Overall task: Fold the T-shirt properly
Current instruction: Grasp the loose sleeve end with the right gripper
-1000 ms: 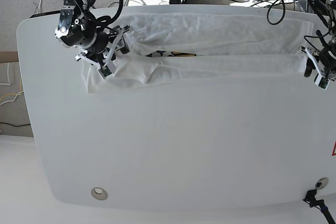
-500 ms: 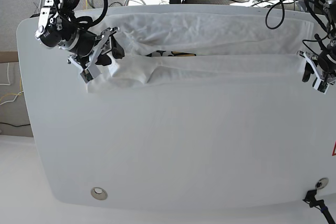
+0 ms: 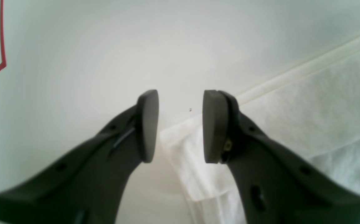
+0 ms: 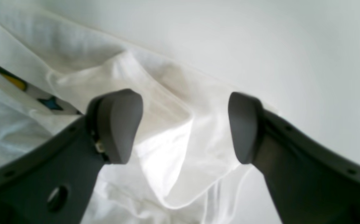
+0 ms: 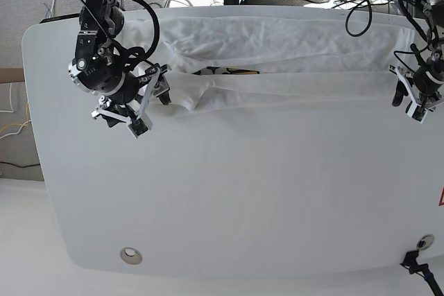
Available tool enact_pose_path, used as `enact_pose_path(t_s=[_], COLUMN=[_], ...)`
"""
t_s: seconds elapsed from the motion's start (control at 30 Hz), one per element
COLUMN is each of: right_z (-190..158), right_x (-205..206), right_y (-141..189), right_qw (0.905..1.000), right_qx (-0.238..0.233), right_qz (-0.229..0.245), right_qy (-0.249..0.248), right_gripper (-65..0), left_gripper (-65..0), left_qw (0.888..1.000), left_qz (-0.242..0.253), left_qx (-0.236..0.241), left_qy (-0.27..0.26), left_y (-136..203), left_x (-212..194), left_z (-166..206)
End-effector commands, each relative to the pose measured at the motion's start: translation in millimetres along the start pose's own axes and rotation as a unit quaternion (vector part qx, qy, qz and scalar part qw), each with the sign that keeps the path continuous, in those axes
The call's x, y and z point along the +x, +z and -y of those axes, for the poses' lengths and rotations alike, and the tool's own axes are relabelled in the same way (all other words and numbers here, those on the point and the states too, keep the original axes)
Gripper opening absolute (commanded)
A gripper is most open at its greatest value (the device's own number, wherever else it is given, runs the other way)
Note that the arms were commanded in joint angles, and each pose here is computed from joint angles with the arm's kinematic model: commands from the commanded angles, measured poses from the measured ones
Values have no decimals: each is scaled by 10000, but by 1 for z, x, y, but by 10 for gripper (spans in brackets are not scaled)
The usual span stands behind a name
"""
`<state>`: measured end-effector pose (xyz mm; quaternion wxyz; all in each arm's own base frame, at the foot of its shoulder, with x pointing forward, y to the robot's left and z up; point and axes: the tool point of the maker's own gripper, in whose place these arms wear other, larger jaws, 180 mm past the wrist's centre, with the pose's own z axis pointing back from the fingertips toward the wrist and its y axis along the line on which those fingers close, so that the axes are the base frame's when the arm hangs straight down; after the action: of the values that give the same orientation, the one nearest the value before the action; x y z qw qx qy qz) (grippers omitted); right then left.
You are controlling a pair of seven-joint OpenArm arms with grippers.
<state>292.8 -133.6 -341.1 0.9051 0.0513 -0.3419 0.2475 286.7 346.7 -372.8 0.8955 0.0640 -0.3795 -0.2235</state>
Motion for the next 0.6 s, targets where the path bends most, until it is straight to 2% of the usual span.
enact_pose_path(t_s=[0.0, 0.13, 0.3, 0.5, 0.57], right_z=[2, 2, 4, -4, -6], right_x=[10, 3, -23, -33, -33], right_y=[-1, -6, -25, -30, -30], right_qw=[9993, 9978, 9972, 9979, 9981], right_qx=[-208, -432, -343, -221, -188], right_qz=[43, -211, -579, -547, -539], right_qy=[318, 467, 334, 269, 248], right_gripper=[-204, -204, -233, -251, -287], left_gripper=[-432, -432, -432, -432, -432], left_qw=[9997, 9997, 9997, 9997, 9997], left_qz=[196, 198, 201, 209, 209], left_qx=[140, 138, 129, 129, 129], left_qy=[-94, -89, -87, -87, -87], left_y=[6, 6, 6, 6, 6], left_x=[14, 14, 14, 15, 15], left_z=[-14, -14, -14, -14, -14])
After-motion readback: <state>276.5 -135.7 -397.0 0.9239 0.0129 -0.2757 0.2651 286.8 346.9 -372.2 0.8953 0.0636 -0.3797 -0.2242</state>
